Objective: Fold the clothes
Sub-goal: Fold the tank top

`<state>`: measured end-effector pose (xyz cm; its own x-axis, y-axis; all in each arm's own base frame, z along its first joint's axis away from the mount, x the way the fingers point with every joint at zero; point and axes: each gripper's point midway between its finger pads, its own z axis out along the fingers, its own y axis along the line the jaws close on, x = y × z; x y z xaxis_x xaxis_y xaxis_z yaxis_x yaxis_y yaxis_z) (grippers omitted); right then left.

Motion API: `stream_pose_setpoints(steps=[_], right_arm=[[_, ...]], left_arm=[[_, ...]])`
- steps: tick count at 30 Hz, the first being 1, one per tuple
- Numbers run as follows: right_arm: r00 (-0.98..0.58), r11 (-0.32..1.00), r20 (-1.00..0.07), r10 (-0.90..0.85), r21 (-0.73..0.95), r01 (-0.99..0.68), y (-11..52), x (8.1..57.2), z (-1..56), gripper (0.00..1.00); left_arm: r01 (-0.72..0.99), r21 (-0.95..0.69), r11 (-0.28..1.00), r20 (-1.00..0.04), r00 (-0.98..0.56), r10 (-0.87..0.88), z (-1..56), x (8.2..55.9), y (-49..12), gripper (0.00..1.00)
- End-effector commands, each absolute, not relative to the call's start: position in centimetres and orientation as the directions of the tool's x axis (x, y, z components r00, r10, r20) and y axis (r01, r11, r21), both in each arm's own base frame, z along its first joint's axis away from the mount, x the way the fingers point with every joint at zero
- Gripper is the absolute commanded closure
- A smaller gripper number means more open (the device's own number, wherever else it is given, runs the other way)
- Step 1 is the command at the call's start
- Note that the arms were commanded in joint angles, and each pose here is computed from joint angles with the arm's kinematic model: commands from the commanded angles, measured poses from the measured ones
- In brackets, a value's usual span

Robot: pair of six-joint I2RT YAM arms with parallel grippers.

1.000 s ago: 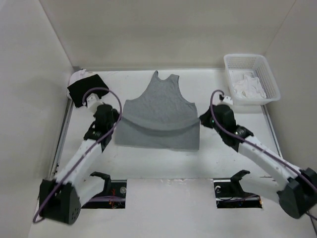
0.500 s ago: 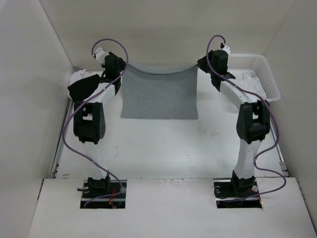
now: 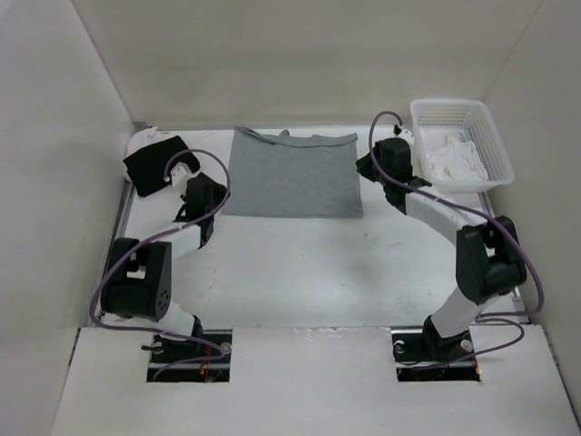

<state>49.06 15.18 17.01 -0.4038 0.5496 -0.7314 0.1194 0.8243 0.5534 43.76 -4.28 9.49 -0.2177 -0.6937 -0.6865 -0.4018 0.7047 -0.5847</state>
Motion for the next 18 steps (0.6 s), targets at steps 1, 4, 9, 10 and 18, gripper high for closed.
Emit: stream_pose_setpoints(steps=[1,4,9,10,18], right_arm=[[-0.352,0.792,-0.736,0.579,0.609,0.029,17.4,46.3,19.6,0.97],[-0.384,0.798,-0.736,0.557,0.602,0.004,18.5,43.3,18.6,0.91],[-0.415,0.814,-0.741,0.528,0.581,-0.004,18.3,39.7,16.8,0.74],[-0.418,0.817,-0.74,0.528,0.577,0.01,17.8,39.1,16.2,0.67],[-0.445,0.806,-0.684,0.578,0.565,0.179,14.4,39.1,9.9,0.49]], left_arm=[[-0.357,-0.697,0.622,-0.611,-0.159,-0.776,10.0,42.1,-4.2,0.59],[-0.342,-0.741,0.578,-0.551,-0.183,-0.814,8.2,41.8,-4.4,0.58],[-0.334,-0.793,0.51,-0.448,-0.249,-0.859,5.8,42.4,-5.5,0.6],[-0.341,-0.796,0.5,-0.437,-0.249,-0.865,5.5,42.2,-5.5,0.62],[-0.397,-0.779,0.485,-0.427,-0.23,-0.874,4.4,40.6,-4.7,0.7]])
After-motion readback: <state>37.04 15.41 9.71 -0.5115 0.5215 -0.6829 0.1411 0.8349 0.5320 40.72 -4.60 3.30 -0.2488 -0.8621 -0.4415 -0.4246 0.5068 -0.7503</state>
